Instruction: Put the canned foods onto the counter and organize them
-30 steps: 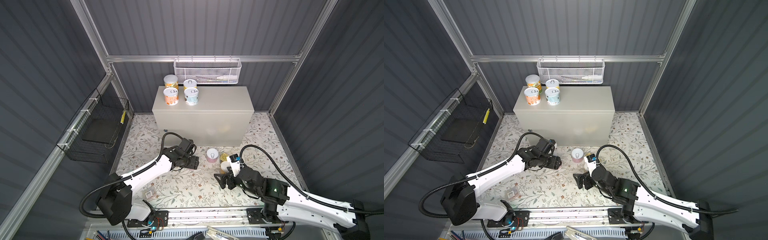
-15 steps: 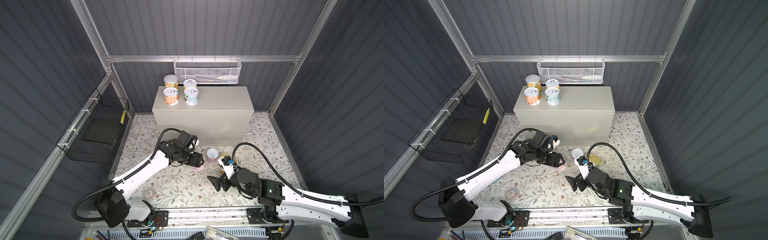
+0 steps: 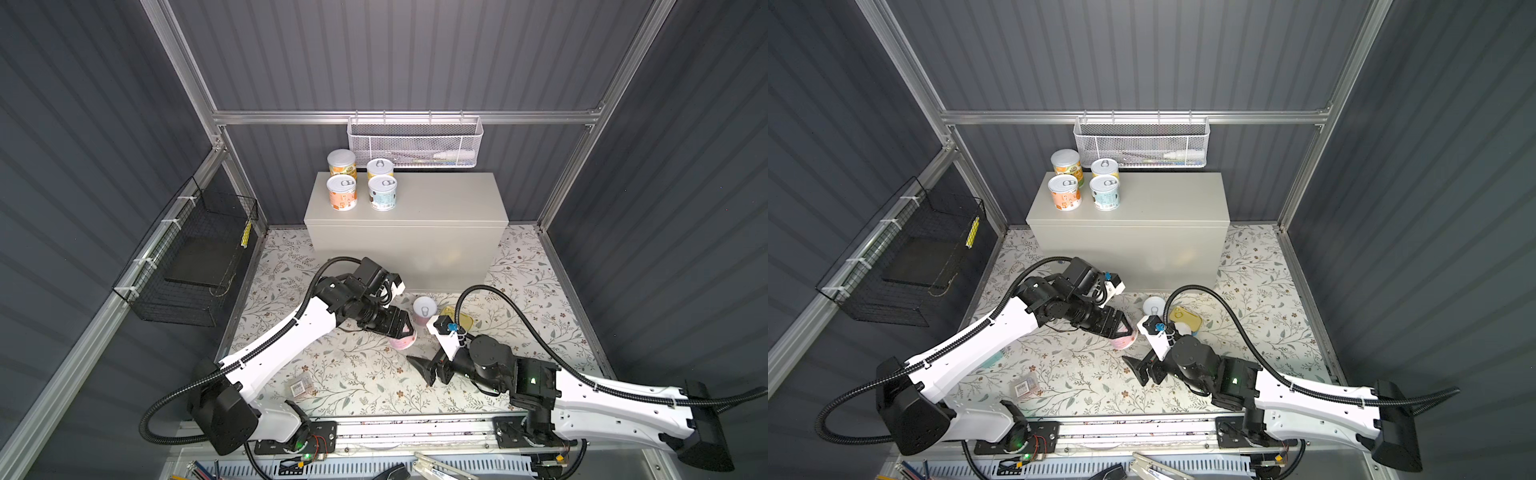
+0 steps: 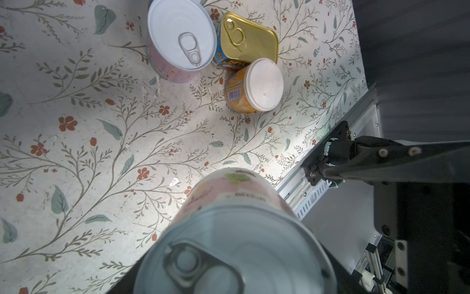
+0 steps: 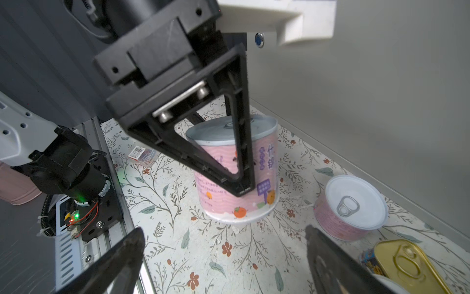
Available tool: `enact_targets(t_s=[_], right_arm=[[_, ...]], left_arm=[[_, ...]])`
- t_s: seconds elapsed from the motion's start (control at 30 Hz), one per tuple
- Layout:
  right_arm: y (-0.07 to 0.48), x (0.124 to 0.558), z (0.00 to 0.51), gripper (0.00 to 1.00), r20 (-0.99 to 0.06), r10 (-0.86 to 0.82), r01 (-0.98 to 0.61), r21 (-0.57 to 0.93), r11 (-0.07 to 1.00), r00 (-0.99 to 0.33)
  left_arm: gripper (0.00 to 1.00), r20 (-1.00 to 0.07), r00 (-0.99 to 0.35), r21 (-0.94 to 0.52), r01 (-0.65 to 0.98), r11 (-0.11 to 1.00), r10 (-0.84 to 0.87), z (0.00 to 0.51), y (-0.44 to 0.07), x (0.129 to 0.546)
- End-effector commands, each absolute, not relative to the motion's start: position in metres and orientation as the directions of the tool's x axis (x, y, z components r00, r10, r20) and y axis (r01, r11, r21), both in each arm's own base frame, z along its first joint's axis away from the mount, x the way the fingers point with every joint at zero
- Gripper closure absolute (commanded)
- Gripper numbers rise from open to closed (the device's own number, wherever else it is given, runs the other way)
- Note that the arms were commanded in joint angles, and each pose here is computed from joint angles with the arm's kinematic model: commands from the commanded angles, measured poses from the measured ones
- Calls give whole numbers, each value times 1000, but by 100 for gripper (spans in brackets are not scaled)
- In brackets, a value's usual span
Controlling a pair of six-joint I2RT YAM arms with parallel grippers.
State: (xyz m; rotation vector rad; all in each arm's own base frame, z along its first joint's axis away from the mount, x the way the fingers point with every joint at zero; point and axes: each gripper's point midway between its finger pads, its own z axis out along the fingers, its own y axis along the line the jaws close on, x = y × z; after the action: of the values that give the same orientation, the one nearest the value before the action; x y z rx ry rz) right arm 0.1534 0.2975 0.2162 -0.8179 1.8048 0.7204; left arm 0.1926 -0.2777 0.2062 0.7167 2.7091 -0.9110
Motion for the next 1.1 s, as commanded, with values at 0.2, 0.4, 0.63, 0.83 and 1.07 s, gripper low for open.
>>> enact_targets(t_s=[0.2, 0.4, 0.63, 0.83, 1.07], right_arm=[[314, 162, 239, 1, -963, -162, -801, 80, 594, -217], [324, 170, 238, 1, -966, -157, -787, 68, 613, -206], [329, 180, 244, 1, -980, -94, -764, 76, 640, -176], [338, 184, 244, 1, -981, -104, -767, 62, 639, -166], [342, 189, 237, 1, -979, -105, -760, 67, 646, -176]], left_arm=[[46, -369, -831, -584, 556, 592, 416, 237, -289, 183], [47, -366, -825, -600, 563, 568, 431, 241, -292, 179], [47, -358, -821, -604, 567, 560, 444, 241, -290, 175], [47, -352, -820, -603, 568, 560, 452, 239, -288, 172], [47, -355, -817, -607, 572, 553, 455, 240, -289, 172]])
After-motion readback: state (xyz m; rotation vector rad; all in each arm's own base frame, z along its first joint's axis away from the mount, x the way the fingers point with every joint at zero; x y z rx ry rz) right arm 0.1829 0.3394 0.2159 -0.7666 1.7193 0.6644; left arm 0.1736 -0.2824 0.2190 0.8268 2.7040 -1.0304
